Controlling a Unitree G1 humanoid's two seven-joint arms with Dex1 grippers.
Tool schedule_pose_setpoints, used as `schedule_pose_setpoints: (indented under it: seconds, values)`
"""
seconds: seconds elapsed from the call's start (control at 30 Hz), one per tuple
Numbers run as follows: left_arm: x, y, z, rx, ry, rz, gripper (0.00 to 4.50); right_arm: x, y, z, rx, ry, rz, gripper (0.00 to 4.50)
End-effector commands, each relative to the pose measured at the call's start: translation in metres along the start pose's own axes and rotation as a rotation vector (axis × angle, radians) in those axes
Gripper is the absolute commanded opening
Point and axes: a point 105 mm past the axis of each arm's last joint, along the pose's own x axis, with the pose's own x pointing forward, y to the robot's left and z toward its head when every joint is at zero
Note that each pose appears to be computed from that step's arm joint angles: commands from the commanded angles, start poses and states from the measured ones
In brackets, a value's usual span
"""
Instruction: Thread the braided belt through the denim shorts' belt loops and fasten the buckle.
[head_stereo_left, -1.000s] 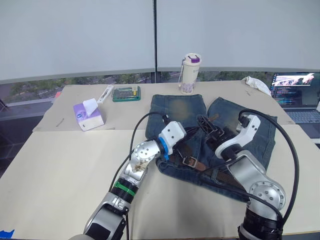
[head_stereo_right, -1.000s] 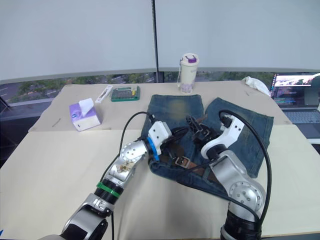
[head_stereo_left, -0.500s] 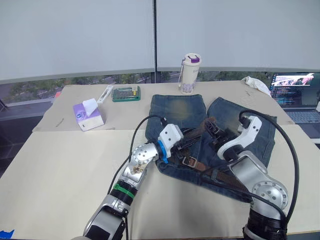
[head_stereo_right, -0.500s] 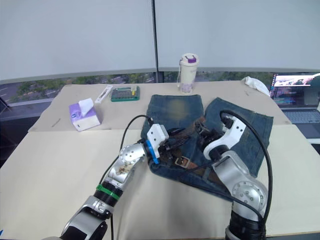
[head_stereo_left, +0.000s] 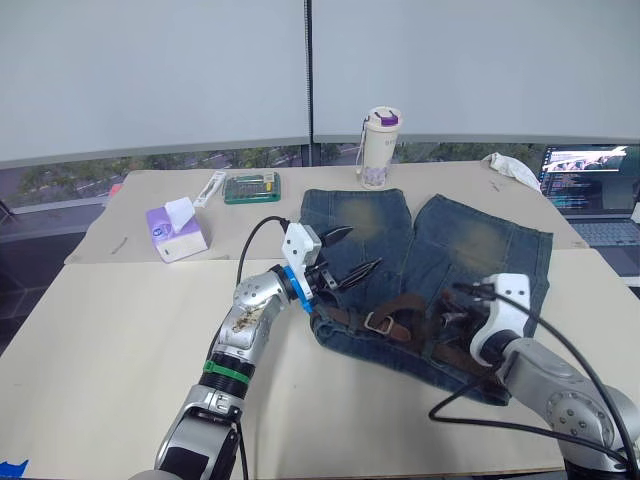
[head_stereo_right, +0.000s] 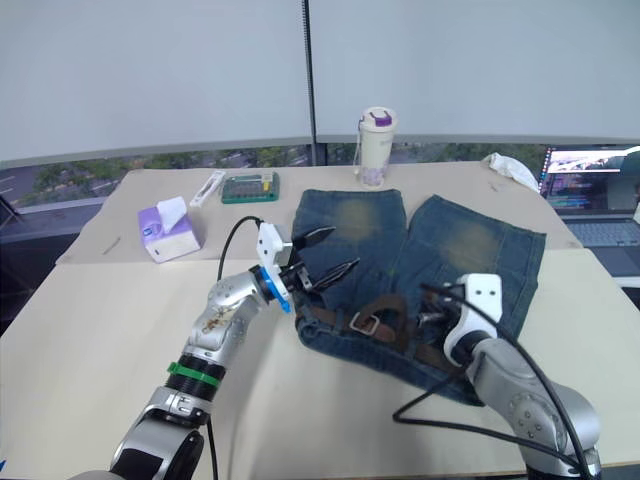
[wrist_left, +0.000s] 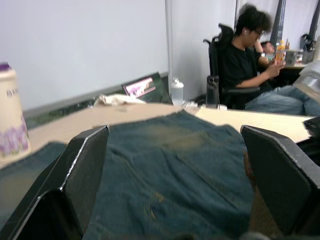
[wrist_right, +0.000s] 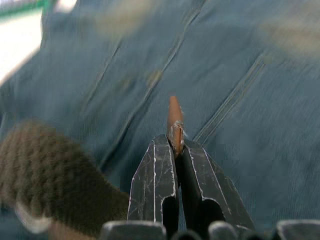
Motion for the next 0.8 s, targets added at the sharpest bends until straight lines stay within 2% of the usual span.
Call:
schedule_pose_setpoints:
  seconds: [0.03, 0.23, 0.37, 0.4, 0.73, 0.8]
  values:
    - [0.005, -0.008, 0.002, 0.065, 0.009, -0.045, 4.47, -0.005, 0.012, 0.005, -0.135, -0.018, 0.040, 0.00]
    - [0.008, -0.028, -0.022, 0.143, 0.090, -0.141, 4.47, -0.011, -0.007, 0.014, -0.262, -0.038, -0.036, 0.00]
    - [0.011, -0.039, -0.030, 0.092, 0.080, -0.179, 3.34, -0.016, -0.012, 0.020, -0.270, -0.055, -0.050, 0.00]
    - [0.011, -0.040, -0.032, 0.082, 0.081, -0.178, 3.31, -0.016, -0.013, 0.021, -0.269, -0.056, -0.050, 0.00]
    - [0.011, -0.049, -0.045, 0.039, 0.087, -0.226, 0.04, -0.021, -0.018, 0.018, -0.265, -0.048, -0.064, 0.00]
    - [0.010, -0.053, -0.046, 0.028, 0.088, -0.253, 0.01, -0.022, -0.020, 0.018, -0.265, -0.046, -0.071, 0.00]
